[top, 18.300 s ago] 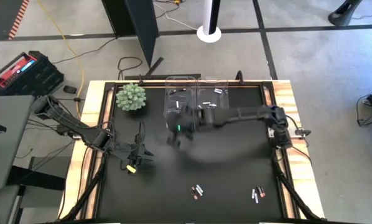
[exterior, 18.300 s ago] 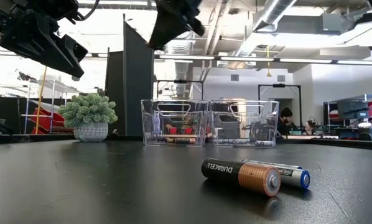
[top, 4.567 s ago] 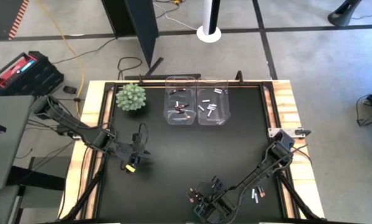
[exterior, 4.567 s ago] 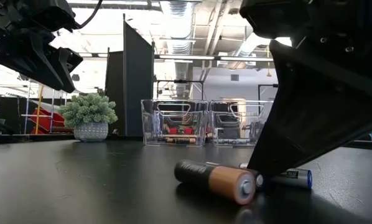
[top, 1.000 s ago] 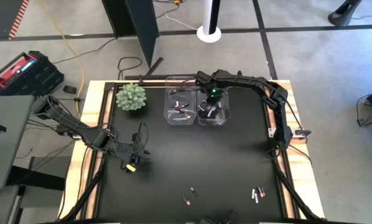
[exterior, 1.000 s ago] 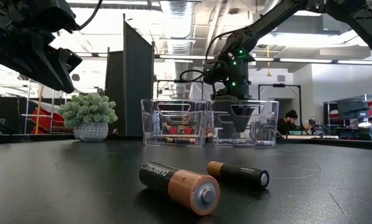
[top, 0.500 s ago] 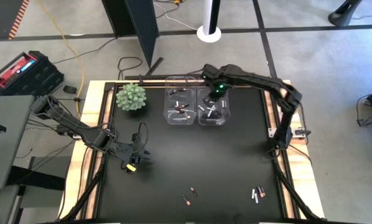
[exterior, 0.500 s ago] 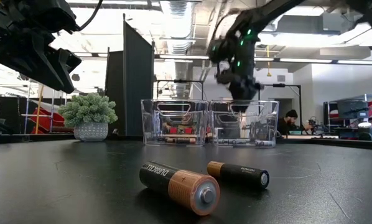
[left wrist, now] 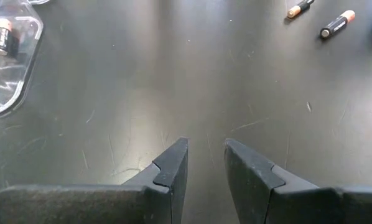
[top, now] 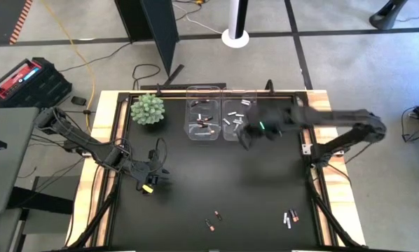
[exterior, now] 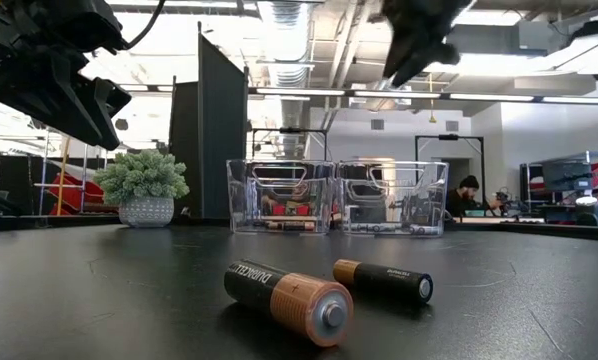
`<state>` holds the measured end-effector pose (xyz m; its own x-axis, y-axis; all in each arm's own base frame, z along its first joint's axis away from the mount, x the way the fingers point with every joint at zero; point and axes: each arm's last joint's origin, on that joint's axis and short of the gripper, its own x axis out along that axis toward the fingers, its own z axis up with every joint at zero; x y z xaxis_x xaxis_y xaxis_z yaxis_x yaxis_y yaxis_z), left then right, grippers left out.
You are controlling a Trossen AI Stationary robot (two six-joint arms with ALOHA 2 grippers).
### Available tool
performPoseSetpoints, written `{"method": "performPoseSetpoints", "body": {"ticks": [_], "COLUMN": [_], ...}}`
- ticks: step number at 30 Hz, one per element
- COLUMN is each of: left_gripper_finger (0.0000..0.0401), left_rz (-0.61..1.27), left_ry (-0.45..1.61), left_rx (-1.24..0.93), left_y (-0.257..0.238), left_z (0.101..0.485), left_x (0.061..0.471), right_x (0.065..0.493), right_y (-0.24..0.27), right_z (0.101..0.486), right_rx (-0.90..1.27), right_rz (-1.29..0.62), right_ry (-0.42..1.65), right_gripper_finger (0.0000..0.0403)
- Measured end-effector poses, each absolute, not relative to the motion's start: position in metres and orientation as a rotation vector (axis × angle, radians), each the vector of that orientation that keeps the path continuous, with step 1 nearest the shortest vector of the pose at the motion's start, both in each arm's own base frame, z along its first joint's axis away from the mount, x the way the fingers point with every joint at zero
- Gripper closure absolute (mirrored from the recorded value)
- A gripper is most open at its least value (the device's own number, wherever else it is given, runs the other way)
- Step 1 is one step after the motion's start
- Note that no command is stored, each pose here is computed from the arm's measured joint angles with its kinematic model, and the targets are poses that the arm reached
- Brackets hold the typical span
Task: Sort batteries
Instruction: Put the small black battery into the left transparent bin
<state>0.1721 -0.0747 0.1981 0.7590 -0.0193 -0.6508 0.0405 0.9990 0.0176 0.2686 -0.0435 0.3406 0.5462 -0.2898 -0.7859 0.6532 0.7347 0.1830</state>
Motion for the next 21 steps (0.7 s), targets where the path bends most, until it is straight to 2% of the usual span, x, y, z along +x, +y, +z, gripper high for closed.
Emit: {"method": "performPoseSetpoints", "body": {"ticks": [6, 11, 15, 21], "left_gripper_finger": [0.0302, 0.0302, 0.0302, 0.0302], "left_rz": [-0.031, -0.031, -0.03, -0.03], "left_ry": [0.708, 0.708, 0.708, 0.708], "left_rx": [0.027, 0.026, 0.025, 0.024], "left_y": [-0.075, -0.075, -0.075, -0.075], "left_z": [0.198, 0.198, 0.198, 0.198], "left_x": [0.172, 0.172, 0.172, 0.172], "right_x": [0.244, 0.233, 0.238, 0.274], "right_y": [0.056, 0.126, 0.168, 0.209], "right_z": [0.316, 0.293, 0.273, 0.25], "right_rx": [0.569, 0.622, 0.659, 0.687], "right_rz": [-0.421, -0.375, -0.373, -0.402], "right_ry": [0.542, 0.371, 0.323, 0.358], "right_gripper_finger": [0.0271, 0.0271, 0.0271, 0.0271]}}
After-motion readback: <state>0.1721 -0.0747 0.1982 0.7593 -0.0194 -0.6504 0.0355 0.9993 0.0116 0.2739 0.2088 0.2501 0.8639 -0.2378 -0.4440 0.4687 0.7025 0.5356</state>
